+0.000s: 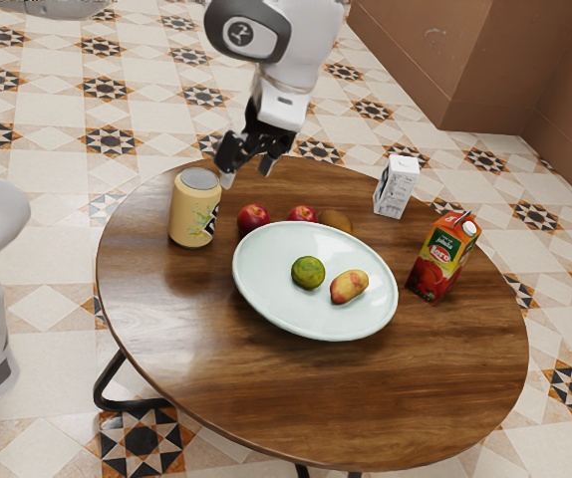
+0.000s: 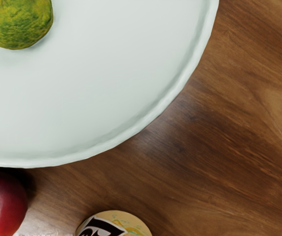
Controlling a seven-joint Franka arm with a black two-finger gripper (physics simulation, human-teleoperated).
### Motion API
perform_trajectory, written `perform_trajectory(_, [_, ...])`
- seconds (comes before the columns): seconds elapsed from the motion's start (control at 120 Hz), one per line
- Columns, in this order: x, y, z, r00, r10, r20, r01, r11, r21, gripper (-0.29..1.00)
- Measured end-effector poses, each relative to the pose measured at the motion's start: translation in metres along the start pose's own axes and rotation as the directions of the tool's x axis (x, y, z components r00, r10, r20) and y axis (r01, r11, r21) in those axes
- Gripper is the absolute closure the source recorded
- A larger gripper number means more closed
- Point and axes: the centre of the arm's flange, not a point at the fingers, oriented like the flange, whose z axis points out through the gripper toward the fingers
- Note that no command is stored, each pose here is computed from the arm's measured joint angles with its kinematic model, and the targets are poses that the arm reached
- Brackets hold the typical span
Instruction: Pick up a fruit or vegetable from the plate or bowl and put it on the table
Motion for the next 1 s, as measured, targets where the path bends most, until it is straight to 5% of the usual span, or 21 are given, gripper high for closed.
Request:
perform_trajectory(0.467, [-0.039, -0.021, 0.019, 0.928, -0.371, 0.02, 0.372, 0.927, -0.051, 0.0])
perform_trajectory(0.717, [-0.051, -0.033, 0.007, 0.896, -0.444, 0.002, 0.443, 0.895, -0.04, 0.0])
perform_trajectory(1.0, [0.055, -0.005, 0.028, 0.945, -0.328, 0.009, 0.328, 0.945, -0.005, 0.0])
